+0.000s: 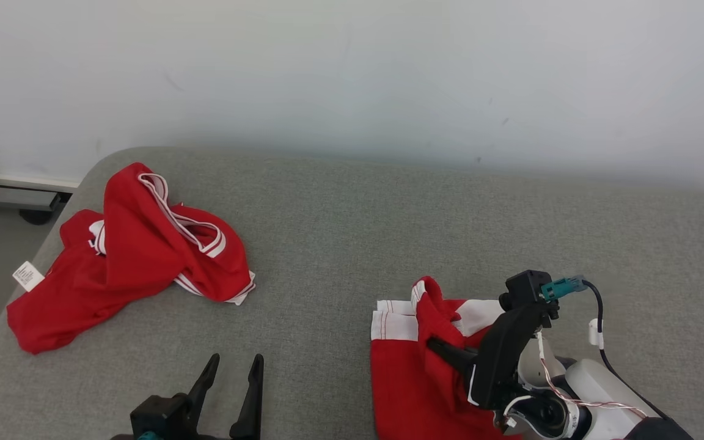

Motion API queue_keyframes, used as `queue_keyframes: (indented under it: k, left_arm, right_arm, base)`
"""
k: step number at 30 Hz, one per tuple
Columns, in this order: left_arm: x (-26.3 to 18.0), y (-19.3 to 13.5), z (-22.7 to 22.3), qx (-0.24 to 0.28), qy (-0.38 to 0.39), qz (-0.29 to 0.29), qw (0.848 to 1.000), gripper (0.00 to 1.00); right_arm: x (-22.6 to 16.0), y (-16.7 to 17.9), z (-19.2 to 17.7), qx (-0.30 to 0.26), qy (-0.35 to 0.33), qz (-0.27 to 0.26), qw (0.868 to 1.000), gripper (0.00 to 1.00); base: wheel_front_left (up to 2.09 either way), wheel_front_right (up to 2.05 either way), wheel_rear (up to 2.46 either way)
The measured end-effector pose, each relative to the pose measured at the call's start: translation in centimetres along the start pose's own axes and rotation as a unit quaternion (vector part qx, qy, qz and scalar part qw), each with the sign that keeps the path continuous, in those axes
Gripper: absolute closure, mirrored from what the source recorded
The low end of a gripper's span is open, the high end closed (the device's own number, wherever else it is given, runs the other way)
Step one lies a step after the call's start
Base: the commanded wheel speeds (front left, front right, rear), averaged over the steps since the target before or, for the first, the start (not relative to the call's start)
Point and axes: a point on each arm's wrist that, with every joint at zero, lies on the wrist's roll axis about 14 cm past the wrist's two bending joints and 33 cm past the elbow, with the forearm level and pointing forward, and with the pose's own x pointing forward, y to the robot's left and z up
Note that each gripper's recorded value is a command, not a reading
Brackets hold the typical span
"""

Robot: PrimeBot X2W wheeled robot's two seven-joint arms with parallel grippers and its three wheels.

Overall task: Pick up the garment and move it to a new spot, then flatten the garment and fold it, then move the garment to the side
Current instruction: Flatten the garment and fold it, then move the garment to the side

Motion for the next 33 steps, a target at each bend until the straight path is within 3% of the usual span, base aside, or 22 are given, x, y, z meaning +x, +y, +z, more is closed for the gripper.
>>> queue_keyframes:
  k: [15, 16, 17, 18, 26, 29, 33]
  left_arm:
    - [-1.1, 1.6, -0.5, -0.001, 0.006, 0.03, 1.0, 0.0]
    - [-1.1, 1.6, -0.5, -0.001, 0.006, 0.03, 1.0, 0.0]
    - [-1.2, 1.7, -0.6, -0.001, 0.007, 0.031, 0.999, 0.0]
    - [-1.2, 1.8, -0.6, -0.001, 0.007, 0.032, 0.999, 0.0]
    - [-1.3, 1.8, -0.9, 0.002, 0.01, 0.03, 0.999, 0.0]
    - [-1.8, 1.4, -1.7, 0.0, 0.02, 0.024, 1.0, 0.0]
    - [-1.6, 1.0, -1.5, 0.004, 0.017, 0.014, 1.0, 0.0]
  right_arm:
    - [2.1, 1.0, -2.2, -0.006, 0.051, -0.003, 0.999, 1.0]
    - [2.1, 0.9, -2.2, -0.005, 0.052, -0.005, 0.999, 0.95]
    - [2.1, 0.9, -2.3, -0.005, 0.052, -0.006, 0.999, 0.29]
    - [2.1, 0.9, -2.3, -0.005, 0.052, -0.006, 0.999, 0.0]
    - [1.2, 1.8, 0.1, -0.004, 0.016, 0.008, 1.0, 0.0]
    - [-0.3, 2.1, 2.7, -0.002, -0.03, 0.021, 0.999, 0.0]
    - [-2.5, -0.5, 4.8, -0.028, -0.063, -0.018, 0.997, 0.0]
  base:
    - [0.0, 0.0, 0.0]
    - [0.0, 0.0, 0.0]
    - [0.0, 0.0, 0.0]
    - [0.0, 0.0, 0.0]
    - [0.0, 0.0, 0.0]
    - [0.0, 0.0, 0.0]
    - [0.0, 0.0, 0.0]
